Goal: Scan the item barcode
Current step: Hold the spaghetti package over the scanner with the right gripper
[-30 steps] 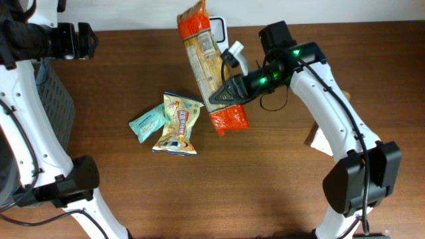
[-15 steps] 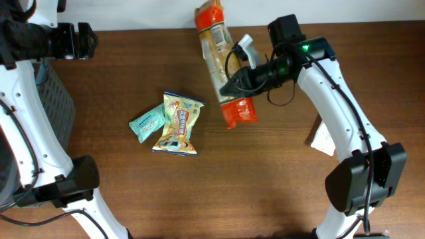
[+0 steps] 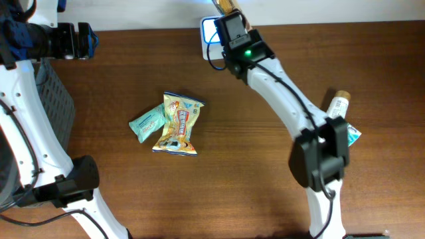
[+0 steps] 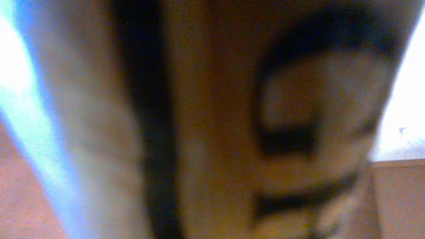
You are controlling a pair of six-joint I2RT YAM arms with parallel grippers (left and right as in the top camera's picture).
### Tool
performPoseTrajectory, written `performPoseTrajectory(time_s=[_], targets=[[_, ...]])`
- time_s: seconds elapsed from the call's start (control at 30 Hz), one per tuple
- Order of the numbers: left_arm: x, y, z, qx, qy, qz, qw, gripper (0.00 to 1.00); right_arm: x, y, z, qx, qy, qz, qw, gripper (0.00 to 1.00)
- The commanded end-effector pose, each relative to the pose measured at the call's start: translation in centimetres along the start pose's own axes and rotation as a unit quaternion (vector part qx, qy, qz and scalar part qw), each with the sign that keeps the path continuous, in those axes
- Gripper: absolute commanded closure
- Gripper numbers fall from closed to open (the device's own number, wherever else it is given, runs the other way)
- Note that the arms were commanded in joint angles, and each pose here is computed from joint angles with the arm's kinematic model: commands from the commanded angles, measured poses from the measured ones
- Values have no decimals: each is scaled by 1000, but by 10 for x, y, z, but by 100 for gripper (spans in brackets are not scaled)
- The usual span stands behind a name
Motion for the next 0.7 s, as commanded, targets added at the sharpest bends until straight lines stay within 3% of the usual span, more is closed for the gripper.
performPoseTrajectory(time_s=[0.0,0.2,0.67], targets=[[0,-1,-5,3,-7,4,1000,1,-10,-1,21,126,14,-51,991,96],[0,-1,-5,3,-7,4,1000,1,-4,39,65,225,52,-119,966,96],[0,-1,-5,3,-7,4,1000,1,0,52,68,248,73,-128,957,96]])
Point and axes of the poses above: each gripper's point midway between its finger pads, its own z axis out along the fingers, its own y axis along the line the jaws close on, x = y × z, the point moved 10 cm from there along -z, back along the fingers, and after that the axes turned 9 degrees about -z, right-handed, at the moved point
